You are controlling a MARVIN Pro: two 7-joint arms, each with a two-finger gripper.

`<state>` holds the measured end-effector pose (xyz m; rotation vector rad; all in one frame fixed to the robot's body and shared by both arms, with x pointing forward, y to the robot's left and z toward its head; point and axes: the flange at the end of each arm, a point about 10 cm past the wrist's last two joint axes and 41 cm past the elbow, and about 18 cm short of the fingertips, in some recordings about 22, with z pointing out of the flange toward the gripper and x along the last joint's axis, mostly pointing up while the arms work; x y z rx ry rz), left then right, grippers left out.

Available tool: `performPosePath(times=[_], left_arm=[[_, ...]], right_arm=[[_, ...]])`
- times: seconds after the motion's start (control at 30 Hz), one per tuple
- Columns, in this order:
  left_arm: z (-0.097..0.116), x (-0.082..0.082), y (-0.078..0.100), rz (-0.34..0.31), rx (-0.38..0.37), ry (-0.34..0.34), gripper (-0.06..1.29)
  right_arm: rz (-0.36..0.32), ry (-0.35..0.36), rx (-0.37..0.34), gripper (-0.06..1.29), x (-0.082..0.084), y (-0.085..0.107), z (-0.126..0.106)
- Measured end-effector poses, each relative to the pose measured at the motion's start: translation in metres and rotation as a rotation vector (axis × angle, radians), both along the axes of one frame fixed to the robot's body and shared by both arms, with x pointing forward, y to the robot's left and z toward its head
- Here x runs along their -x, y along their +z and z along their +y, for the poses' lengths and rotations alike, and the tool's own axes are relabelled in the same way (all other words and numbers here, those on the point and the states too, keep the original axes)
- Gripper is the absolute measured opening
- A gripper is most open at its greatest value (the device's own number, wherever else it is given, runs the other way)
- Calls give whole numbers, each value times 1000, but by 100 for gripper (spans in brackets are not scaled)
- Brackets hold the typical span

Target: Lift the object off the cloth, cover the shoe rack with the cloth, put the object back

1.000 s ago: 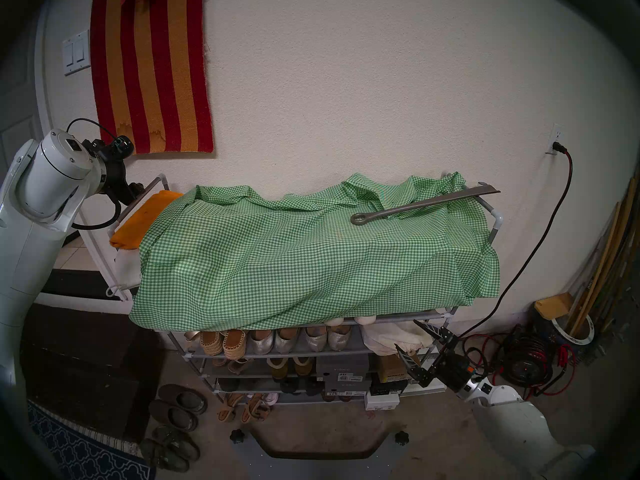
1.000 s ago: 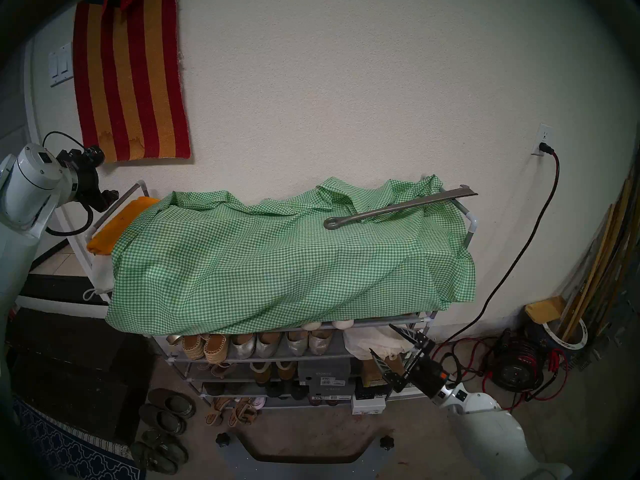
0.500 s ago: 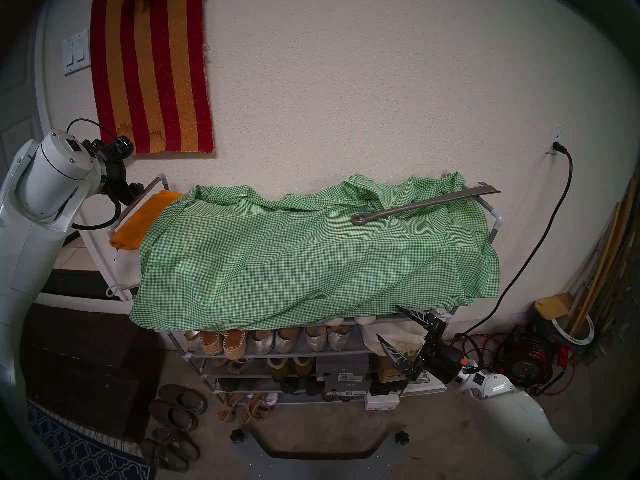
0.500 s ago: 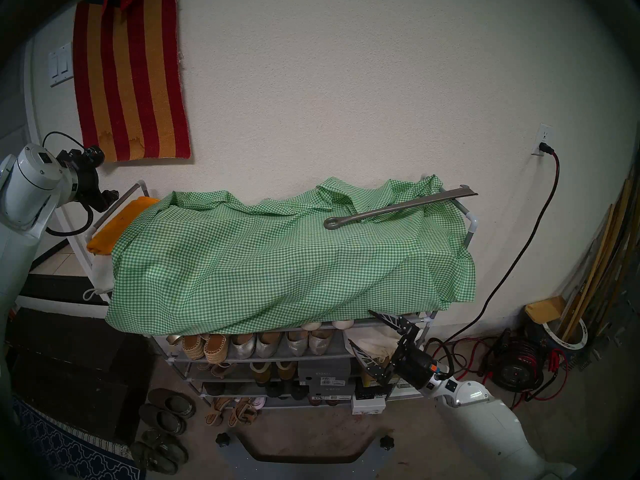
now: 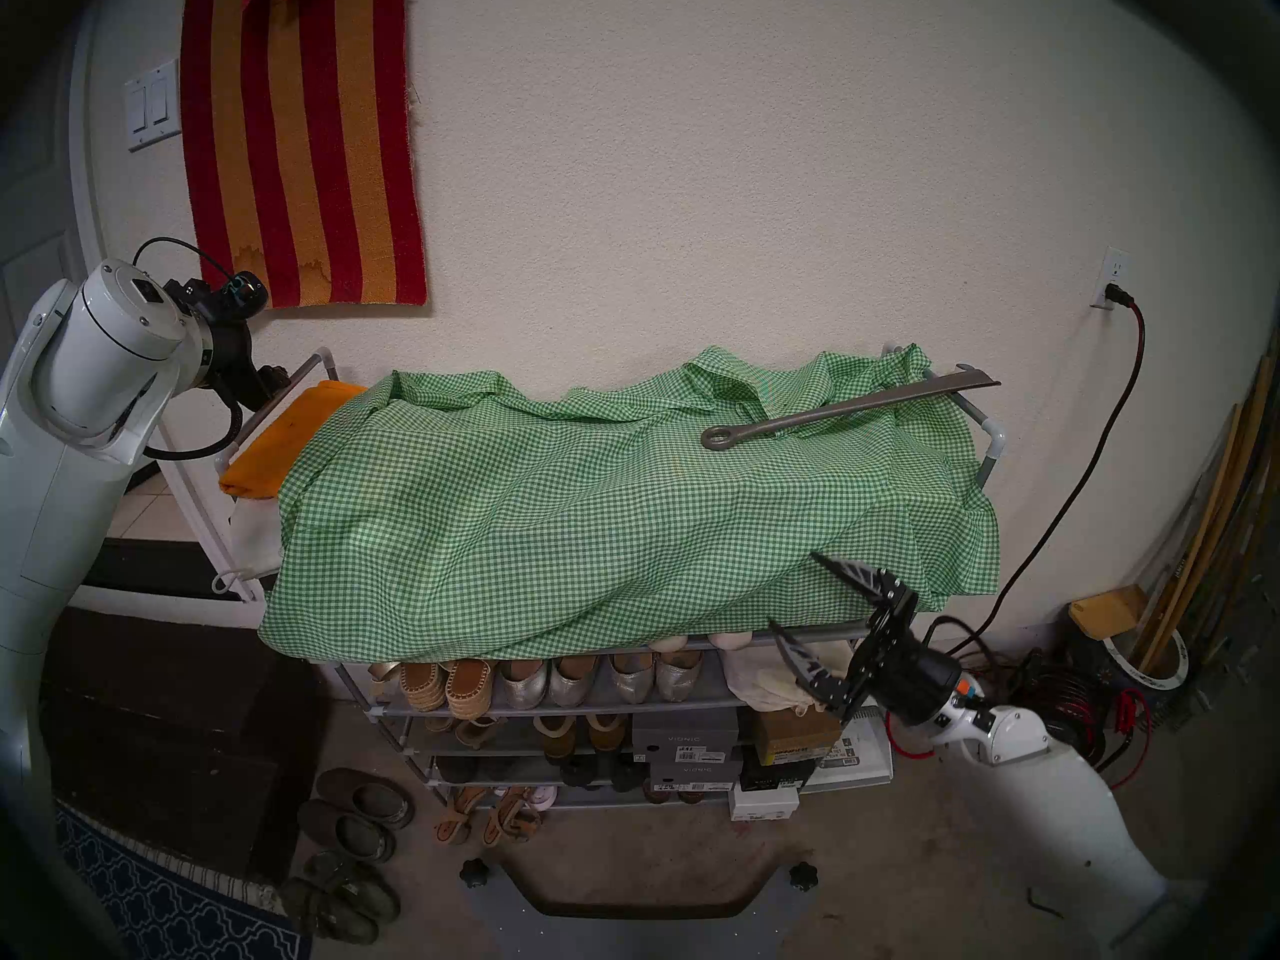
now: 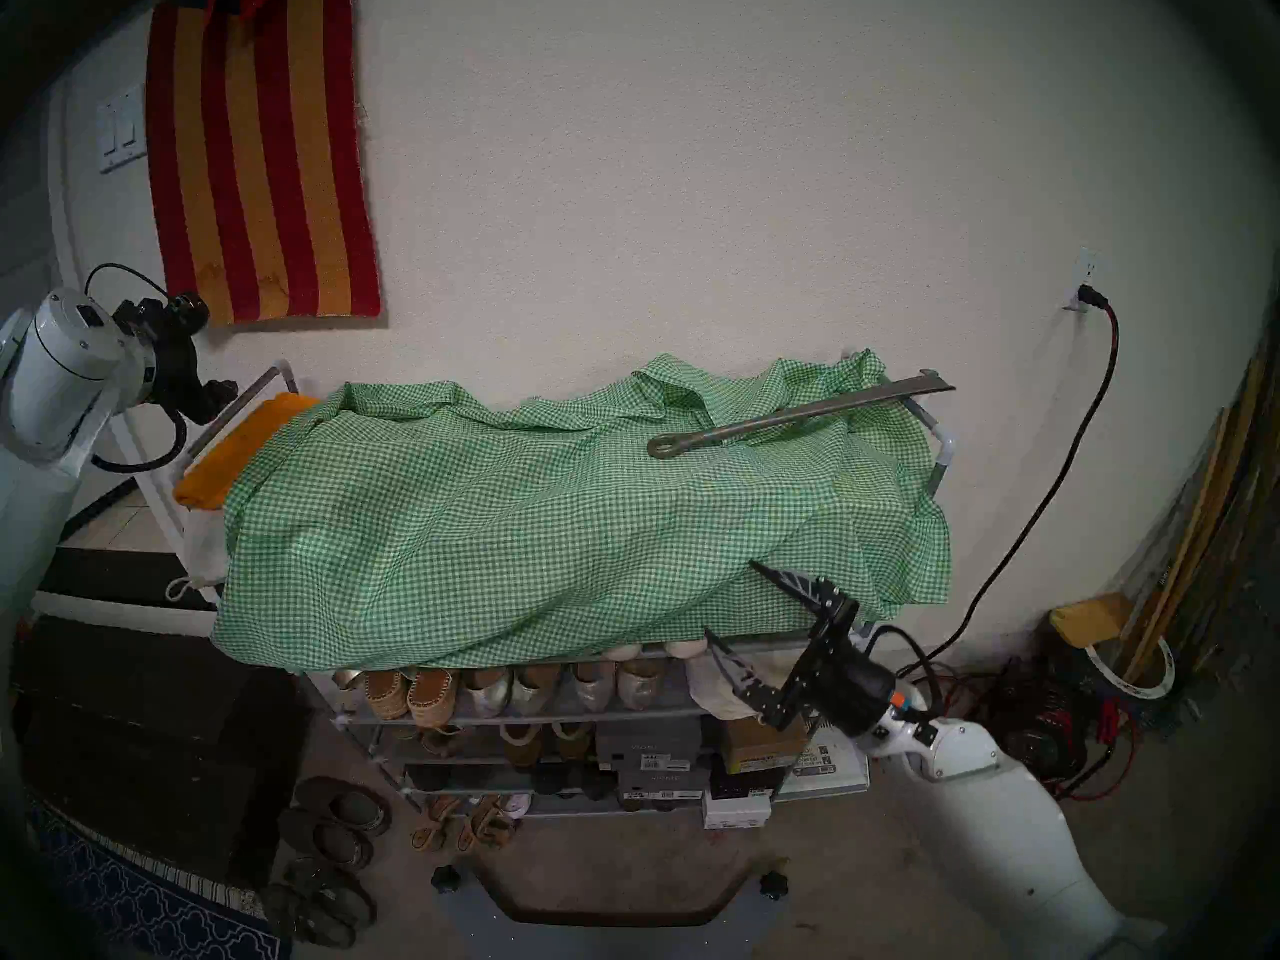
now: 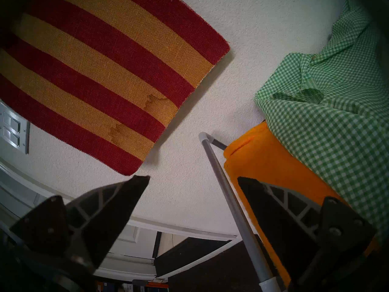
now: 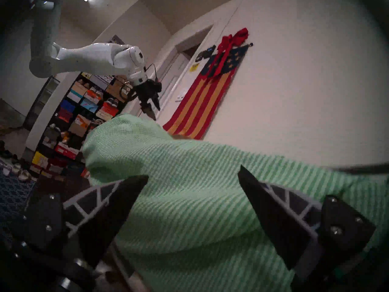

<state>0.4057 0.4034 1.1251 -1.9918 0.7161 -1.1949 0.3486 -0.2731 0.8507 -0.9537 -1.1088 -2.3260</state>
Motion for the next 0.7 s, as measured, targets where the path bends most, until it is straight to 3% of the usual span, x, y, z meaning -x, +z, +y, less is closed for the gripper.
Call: performPosePath(times=[0.3,0.53,0.7], left_arm=[[0,0,0,0,1,0,120],[0,0,0,-1,1,0,120],[0,0,0,-1,1,0,120]], right_arm=[[-271,3,-13,124,-19,102,-8],[-455,40,3,124,-14,168,-1],[-599,62,77,124,-2,215,1]])
